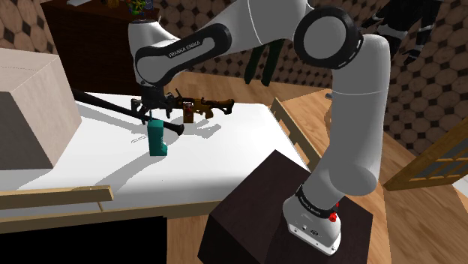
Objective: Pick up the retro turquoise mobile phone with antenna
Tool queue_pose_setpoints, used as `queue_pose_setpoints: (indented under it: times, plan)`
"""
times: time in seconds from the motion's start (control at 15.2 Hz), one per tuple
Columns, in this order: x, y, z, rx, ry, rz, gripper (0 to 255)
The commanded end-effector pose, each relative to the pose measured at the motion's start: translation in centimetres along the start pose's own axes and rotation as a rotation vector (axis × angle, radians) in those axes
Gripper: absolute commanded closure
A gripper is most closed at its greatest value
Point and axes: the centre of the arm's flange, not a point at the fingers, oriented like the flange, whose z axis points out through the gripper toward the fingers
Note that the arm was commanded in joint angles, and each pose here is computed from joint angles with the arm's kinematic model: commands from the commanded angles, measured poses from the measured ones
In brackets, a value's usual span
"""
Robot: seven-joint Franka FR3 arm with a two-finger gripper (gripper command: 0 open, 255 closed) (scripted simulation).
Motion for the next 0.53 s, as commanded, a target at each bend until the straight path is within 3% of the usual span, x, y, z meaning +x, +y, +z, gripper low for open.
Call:
queue_pose_setpoints:
  times: [0.0, 0.33, 0.4, 0.46]
  plan:
    - [0.1, -0.3, 1.1, 0.0, 0.001, 0.001, 0]
    - [0.1, -0.4, 3.0, 0.0, 0.001, 0.001, 0]
    - [0.2, -0.4, 3.0, 0.0, 0.001, 0.001, 255]
    - [0.2, -0.4, 3.1, 0.0, 0.001, 0.001, 255]
